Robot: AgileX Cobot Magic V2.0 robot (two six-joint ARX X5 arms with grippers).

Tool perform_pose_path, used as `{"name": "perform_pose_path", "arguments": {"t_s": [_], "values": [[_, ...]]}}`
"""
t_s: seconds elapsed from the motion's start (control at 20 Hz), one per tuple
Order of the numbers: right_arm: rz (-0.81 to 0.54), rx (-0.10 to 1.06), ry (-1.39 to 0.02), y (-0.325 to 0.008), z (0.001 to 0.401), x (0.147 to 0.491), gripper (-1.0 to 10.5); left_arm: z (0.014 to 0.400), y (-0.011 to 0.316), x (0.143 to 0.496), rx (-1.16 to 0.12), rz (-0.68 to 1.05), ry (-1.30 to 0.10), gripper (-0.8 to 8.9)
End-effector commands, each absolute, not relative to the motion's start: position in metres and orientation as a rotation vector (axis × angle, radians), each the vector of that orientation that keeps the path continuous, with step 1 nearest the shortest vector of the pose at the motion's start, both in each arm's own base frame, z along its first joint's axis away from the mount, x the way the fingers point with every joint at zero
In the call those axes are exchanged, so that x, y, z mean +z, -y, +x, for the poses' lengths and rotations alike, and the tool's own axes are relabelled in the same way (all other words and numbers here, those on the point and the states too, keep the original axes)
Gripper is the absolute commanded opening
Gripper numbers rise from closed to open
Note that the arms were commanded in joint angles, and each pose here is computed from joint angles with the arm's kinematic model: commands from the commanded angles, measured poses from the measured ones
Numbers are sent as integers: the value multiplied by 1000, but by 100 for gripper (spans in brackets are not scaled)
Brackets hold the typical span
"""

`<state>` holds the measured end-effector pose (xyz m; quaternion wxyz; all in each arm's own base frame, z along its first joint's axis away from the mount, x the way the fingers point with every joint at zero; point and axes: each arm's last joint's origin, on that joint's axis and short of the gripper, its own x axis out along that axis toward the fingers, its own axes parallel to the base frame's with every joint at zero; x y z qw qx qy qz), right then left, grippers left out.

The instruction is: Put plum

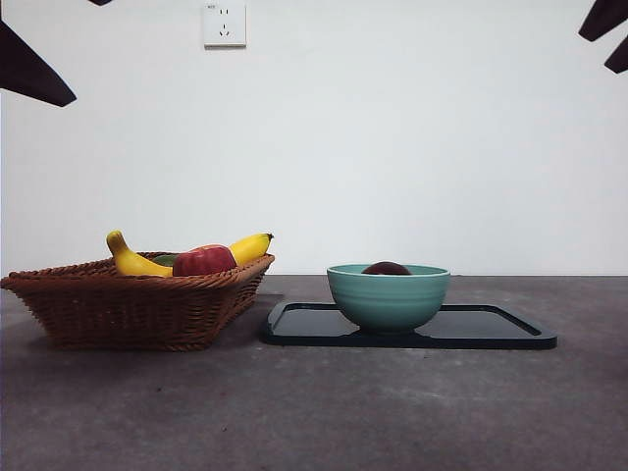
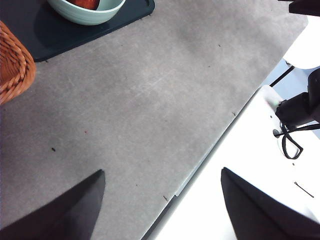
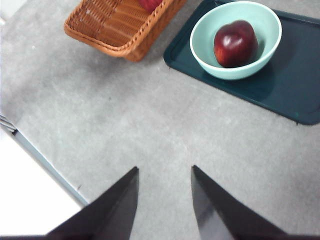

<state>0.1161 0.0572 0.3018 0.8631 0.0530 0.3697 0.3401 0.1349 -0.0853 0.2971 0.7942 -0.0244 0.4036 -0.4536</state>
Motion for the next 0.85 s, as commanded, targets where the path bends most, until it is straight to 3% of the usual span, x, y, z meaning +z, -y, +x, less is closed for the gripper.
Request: {"name": "perform_pose_path", "arguments": {"t_s": [0.05,0.55,0.85], "values": [[102,726,-762,-58,117,304,168,136,87,300,-992,-39,-849,373],[103,726,-764,-58,117,304,168,137,89,301,-978,-87,-850,371],[106,725,-765,-58,117,304,168,162,115,319,-904,-75,-803,371]]}}
